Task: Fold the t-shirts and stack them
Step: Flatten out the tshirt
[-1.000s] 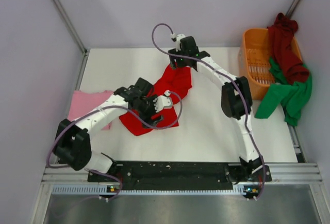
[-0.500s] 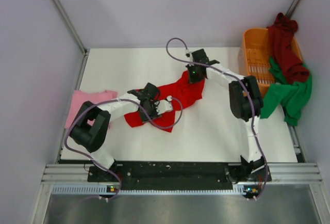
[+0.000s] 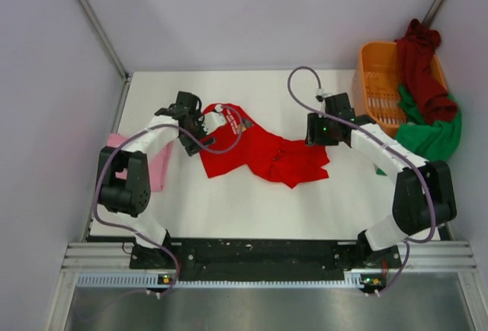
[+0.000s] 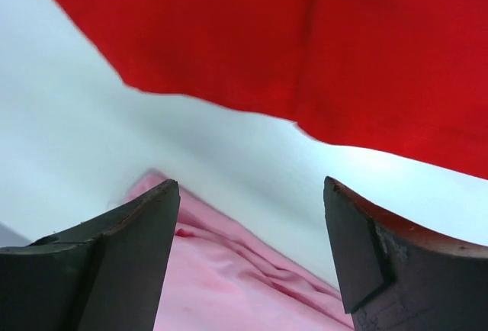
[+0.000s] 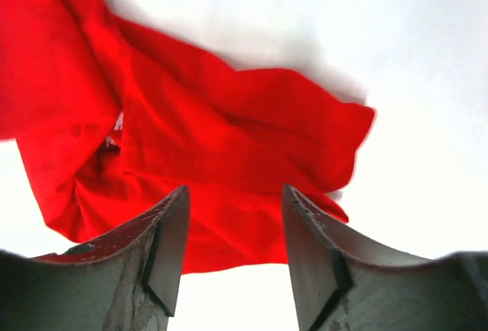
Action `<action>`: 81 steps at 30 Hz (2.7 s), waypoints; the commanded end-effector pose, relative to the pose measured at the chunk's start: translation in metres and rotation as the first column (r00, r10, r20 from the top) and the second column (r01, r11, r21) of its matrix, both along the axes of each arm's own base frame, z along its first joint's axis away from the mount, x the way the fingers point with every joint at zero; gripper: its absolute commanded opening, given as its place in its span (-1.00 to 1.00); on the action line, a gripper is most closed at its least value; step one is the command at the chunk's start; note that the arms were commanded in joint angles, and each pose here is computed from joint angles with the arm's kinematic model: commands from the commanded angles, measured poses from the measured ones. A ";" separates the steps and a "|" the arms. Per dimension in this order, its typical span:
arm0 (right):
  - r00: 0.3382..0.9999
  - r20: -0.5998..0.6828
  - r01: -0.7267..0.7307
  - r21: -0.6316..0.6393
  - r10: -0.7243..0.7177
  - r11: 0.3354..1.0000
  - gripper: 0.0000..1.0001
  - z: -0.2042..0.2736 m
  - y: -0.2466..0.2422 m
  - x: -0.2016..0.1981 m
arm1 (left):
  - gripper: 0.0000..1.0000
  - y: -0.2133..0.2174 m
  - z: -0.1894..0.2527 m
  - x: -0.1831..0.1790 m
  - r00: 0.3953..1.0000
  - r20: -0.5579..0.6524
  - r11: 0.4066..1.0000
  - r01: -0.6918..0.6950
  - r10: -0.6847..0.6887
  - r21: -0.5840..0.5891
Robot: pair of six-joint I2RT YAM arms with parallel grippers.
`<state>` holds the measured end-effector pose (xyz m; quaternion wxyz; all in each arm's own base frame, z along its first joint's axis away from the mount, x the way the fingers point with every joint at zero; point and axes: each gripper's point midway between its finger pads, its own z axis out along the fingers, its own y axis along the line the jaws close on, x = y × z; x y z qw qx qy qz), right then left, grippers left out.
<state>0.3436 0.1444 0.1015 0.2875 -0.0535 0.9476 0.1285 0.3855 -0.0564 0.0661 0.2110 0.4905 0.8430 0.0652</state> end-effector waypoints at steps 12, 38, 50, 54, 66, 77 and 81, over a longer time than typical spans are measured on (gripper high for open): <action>0.995 -0.051 0.091 0.006 -0.090 0.996 0.11 -0.032 -0.022 0.051 | 0.43 -0.060 -0.018 -0.006 0.982 -0.188 0.971 -0.043 -0.002 -0.235; 0.980 0.187 0.075 -0.002 -0.073 0.997 -1.00 0.066 -0.032 0.060 | -1.00 -0.051 0.016 -0.016 0.982 -0.190 0.971 -0.068 0.023 -0.231; 0.754 0.647 0.165 -0.015 -0.116 0.986 -1.00 0.275 -0.074 0.033 | -1.00 0.003 0.226 0.022 0.894 0.406 0.973 -0.117 0.190 -0.199; 0.609 0.782 0.195 0.018 -0.136 0.981 -1.00 0.351 -0.090 -0.002 | -1.00 0.021 0.292 0.003 0.822 0.523 0.970 -0.142 0.226 -0.196; 0.308 0.938 0.107 0.130 -0.157 0.986 -1.00 0.455 -0.105 -0.112 | -1.00 0.032 0.378 -0.075 0.758 0.609 0.963 -0.098 0.235 -0.250; 0.354 0.935 -0.076 0.030 -0.001 0.997 -1.00 0.425 -0.041 0.010 | -1.00 0.004 0.262 -0.026 0.890 0.445 0.981 -0.013 0.099 -0.193; 0.421 0.902 -0.090 -0.062 0.095 0.994 -1.00 0.376 -0.019 0.103 | -1.00 -0.009 0.219 -0.002 0.903 0.428 0.981 0.041 0.045 -0.189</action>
